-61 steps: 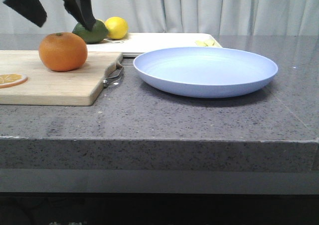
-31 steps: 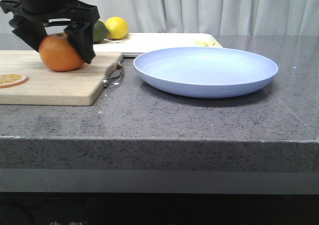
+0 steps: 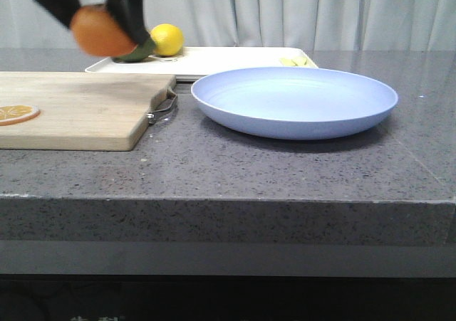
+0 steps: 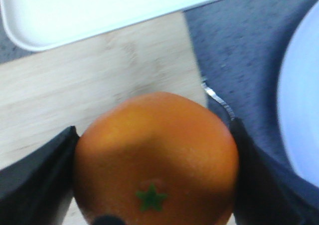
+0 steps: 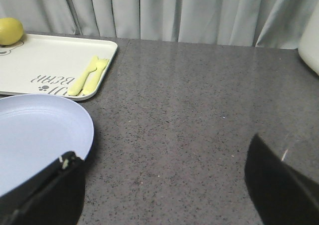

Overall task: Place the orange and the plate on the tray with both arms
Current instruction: 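Lift the orange with the left gripper and carry it onto the blue plate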

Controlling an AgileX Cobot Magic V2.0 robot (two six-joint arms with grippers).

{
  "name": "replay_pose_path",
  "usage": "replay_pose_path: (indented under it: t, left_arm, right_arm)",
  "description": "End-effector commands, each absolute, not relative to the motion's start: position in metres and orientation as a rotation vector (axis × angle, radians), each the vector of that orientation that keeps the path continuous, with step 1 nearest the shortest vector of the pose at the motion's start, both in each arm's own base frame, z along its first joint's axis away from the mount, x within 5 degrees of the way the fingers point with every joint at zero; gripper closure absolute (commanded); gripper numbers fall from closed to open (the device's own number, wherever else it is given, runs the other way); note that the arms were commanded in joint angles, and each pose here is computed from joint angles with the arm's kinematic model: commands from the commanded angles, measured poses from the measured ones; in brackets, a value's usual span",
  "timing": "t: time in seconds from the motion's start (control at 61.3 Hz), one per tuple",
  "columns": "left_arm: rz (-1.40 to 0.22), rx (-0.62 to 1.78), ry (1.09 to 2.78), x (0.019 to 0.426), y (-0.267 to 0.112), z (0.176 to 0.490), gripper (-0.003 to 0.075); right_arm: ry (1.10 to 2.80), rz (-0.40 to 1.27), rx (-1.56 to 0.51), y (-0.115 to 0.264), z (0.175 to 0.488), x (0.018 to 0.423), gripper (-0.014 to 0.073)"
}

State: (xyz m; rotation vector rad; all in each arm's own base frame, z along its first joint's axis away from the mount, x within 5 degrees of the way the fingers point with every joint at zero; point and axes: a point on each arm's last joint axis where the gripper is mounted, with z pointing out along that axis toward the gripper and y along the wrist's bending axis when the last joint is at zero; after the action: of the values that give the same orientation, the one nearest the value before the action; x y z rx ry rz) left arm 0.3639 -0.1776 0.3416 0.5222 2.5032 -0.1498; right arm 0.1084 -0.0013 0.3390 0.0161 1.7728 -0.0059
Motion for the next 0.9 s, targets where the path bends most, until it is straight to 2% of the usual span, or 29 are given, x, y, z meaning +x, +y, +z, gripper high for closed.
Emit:
replay_pose_path:
  t: [0.0,0.13,0.326,0.587,0.717,0.88]
  left_arm:
    - [-0.276,0.552,2.314,0.345,-0.201,0.385,0.0487]
    - [-0.373,0.625,2.233,0.334,-0.238,0.383,0.0487]
    - [-0.449,0.739,2.189,0.327,-0.295,0.35,0.0486]
    - [-0.471,0.793,2.179,0.329,-0.326,0.317,0.0465]
    - [-0.47,0.804,2.186,0.329,-0.331,0.311,0.0344]
    - [-0.472,0.802,2.182,0.329,-0.331,0.312,0.0113]
  right_arm:
    - [1.666,-0.008,0.016,-0.001,0.357,0.11,-0.0057]
    - [1.666,-0.008,0.016,-0.001,0.357,0.11,-0.0057]
    - [1.666,-0.008,0.016,-0.001,0.357,0.11,-0.0057]
    - [1.666,-0.008,0.016,-0.001,0.357,0.11,-0.0057]
    - [1.666,-0.008,0.016,-0.001,0.357,0.11,-0.0057]
    - [1.666,-0.008,0.016,-0.001,0.357,0.11,-0.0057]
